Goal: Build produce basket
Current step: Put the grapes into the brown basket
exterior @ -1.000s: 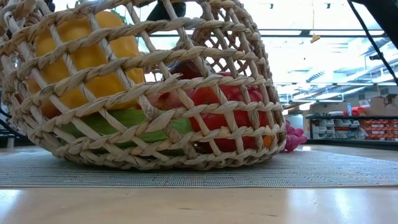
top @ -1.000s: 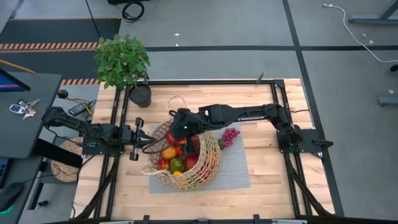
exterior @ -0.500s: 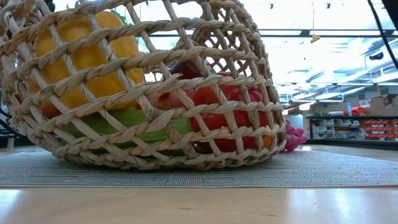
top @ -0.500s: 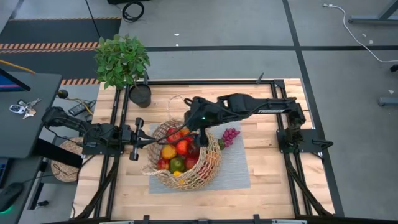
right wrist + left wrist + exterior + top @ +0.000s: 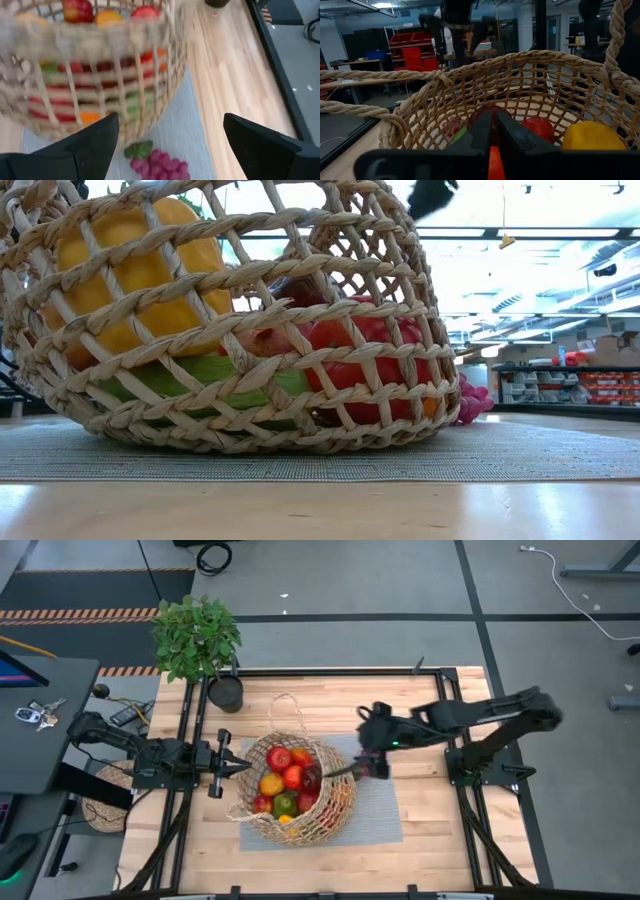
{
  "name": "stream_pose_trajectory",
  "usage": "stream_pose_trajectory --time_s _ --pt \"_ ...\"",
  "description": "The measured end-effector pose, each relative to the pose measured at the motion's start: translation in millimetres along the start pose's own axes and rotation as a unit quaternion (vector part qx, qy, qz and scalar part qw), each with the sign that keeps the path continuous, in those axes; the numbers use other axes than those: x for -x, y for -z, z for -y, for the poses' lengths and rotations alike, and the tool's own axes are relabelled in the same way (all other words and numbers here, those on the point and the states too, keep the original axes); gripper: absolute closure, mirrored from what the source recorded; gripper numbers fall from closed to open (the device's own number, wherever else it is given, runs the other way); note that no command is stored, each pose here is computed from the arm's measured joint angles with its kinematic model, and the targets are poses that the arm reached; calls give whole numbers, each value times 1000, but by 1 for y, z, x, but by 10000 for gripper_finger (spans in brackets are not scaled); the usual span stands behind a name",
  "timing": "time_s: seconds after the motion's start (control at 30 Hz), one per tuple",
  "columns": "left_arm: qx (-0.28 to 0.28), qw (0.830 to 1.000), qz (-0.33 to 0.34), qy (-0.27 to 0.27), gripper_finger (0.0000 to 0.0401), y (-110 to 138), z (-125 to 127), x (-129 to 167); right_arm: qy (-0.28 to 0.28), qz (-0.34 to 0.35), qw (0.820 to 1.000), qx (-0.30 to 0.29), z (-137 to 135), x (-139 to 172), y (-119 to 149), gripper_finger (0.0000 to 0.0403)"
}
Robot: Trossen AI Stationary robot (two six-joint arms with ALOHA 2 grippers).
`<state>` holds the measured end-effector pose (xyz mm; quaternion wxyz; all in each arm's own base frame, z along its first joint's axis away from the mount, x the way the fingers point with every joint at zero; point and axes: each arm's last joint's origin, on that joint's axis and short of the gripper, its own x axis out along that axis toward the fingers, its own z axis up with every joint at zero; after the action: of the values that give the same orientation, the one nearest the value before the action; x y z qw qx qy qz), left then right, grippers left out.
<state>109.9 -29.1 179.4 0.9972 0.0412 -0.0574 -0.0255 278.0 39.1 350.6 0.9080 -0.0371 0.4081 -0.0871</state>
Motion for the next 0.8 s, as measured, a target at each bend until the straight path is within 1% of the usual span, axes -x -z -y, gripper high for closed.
stream_pose_trajectory --time_s 0.1,0.27,0.33,0.43,0.5,0.6,0.8 --pt "0 1000 0 0 368 0 0 0 -6 13 1000 -6 4 -4 38 40" --pt "0 1000 0 0 373 0 0 0 -4 3 1000 3 8 -22 100 40" --pt "0 1000 0 0 372 0 0 0 2 5 1000 16 9 -32 120 40" --pt "0 1000 0 0 368 0 0 0 21 21 998 52 11 -49 143 40" --pt "0 1000 0 0 366 0 0 0 30 28 998 56 13 -57 152 40" --pt "0 1000 0 0 366 0 0 0 33 33 997 55 17 -62 153 40" --pt "0 1000 0 0 373 0 0 0 -29 36 998 42 19 -68 151 40"
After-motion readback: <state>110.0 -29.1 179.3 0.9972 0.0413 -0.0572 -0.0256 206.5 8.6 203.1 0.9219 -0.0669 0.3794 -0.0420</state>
